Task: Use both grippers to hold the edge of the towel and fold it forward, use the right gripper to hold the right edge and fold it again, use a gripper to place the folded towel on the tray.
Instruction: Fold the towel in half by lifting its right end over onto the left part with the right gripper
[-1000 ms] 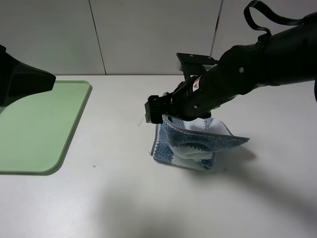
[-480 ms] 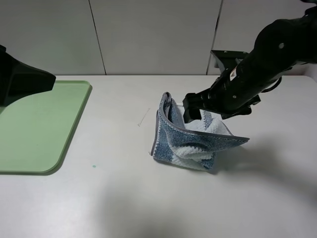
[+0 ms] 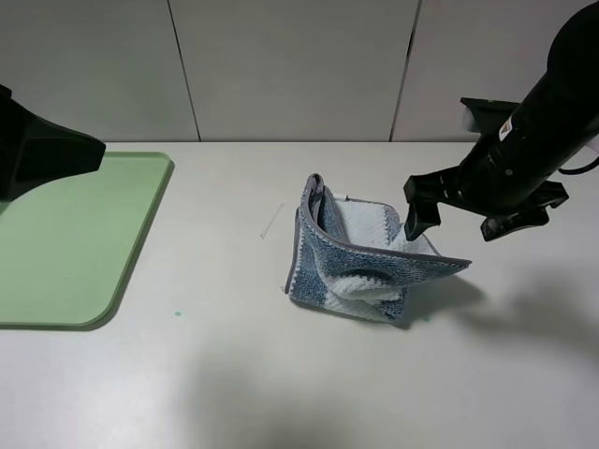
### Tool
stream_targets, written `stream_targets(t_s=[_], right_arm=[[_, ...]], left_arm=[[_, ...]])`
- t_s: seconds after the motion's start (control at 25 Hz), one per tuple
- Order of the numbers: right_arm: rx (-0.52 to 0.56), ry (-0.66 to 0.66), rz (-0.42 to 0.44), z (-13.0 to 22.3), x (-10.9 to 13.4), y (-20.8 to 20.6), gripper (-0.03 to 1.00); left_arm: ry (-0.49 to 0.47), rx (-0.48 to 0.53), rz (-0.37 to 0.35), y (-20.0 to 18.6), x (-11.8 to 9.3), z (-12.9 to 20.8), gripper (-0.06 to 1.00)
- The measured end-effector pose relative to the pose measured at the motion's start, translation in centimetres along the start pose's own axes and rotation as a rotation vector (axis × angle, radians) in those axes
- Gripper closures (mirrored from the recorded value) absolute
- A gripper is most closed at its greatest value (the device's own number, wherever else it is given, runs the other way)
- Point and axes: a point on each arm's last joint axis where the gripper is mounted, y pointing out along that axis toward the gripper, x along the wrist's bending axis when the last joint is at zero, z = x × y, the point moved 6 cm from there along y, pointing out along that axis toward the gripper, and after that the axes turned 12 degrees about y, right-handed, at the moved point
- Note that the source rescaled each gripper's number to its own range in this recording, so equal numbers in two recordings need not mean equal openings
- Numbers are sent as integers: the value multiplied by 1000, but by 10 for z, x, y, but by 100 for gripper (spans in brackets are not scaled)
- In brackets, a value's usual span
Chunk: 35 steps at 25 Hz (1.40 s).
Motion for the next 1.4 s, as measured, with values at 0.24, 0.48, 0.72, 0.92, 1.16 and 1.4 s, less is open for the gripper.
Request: stream_targets(t_s=[0.24,0.48,0.72,0.92,1.16,1.4], right_arm=[[24,51,-13,7,-2,5,-3],[-3,183,-86,11,-3,18,-3],[-22,321,-143,11,-4,25,-3],[-17,430,-160,12,-8,28,-3],[-28,479,-172,8,-12,28,-3],[-31,569,-175,18,-23,39,-3]], left_arm=[[0,0,0,0,0,0,-6],[0,0,0,0,0,0,-6],[0,0,0,0,0,0,-6],[0,0,0,0,0,0,-6],[0,0,0,0,0,0,-6],[0,0,0,0,0,0,-6]])
